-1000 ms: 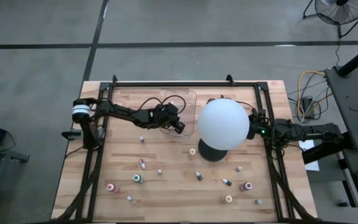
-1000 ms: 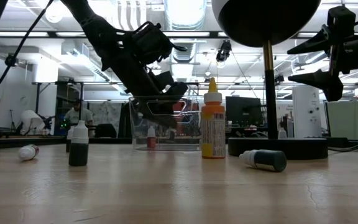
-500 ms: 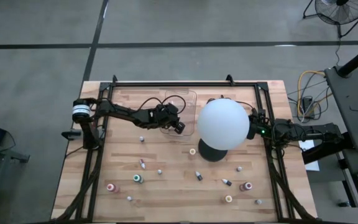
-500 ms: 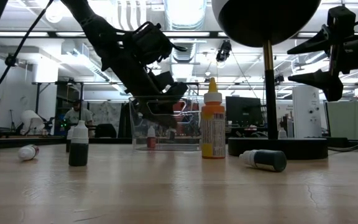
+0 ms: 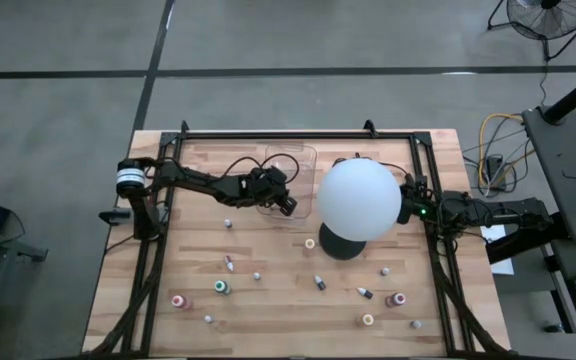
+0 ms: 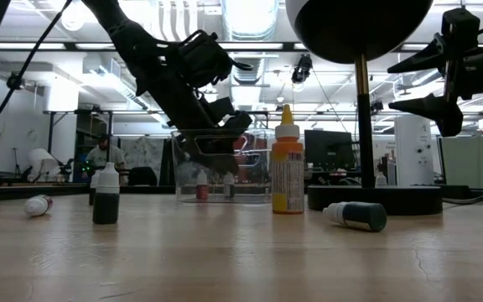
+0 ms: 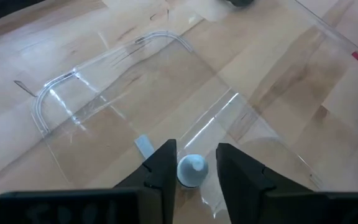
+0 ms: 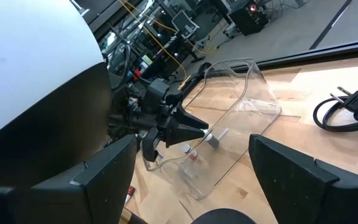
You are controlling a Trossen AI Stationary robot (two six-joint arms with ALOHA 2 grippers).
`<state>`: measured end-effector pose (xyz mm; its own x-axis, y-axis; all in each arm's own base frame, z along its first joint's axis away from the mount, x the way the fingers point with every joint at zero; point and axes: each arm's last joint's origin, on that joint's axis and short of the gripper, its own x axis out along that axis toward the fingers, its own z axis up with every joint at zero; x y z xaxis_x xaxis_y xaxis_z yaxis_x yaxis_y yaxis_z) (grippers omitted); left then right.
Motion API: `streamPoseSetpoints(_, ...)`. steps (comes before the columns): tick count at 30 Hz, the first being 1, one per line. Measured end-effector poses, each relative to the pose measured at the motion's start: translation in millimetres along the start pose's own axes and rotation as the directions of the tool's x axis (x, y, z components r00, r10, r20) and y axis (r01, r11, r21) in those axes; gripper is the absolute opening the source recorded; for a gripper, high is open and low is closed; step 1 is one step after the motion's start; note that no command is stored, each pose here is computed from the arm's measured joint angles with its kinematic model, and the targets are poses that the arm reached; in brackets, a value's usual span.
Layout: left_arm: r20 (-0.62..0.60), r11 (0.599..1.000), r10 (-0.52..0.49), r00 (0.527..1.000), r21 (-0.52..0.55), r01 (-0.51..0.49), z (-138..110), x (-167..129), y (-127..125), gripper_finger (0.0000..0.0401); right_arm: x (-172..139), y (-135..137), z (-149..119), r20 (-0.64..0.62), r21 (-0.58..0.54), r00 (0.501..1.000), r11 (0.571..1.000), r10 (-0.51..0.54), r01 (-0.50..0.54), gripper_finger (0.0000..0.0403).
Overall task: Pick & Place food coloring
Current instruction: Put the small purple food coloring bottle into the transparent bin
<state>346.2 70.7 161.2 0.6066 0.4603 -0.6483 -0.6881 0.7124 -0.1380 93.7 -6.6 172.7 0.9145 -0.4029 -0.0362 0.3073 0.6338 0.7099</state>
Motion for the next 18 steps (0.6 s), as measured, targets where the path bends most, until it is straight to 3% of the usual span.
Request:
streamPoseSetpoints(11, -0.001, 0.999, -0.003, 1.0, 0.033, 0.003, 9.5, -4.4, -2.6, 0.0152, 0.0, 0.1, 0.1, 0.0, 0.0, 1.0, 1.0, 0.0, 0.0, 0.0302)
streamPoseSetpoints(18, 0.044, 0.994, -0.109, 0.993, 0.034, 0.108, 38.3, -23.8, -12.7, 0.0185, 0.0, 0.0, 0.1, 0.0, 0.0, 1.0, 1.0, 0.0, 0.0, 0.0302)
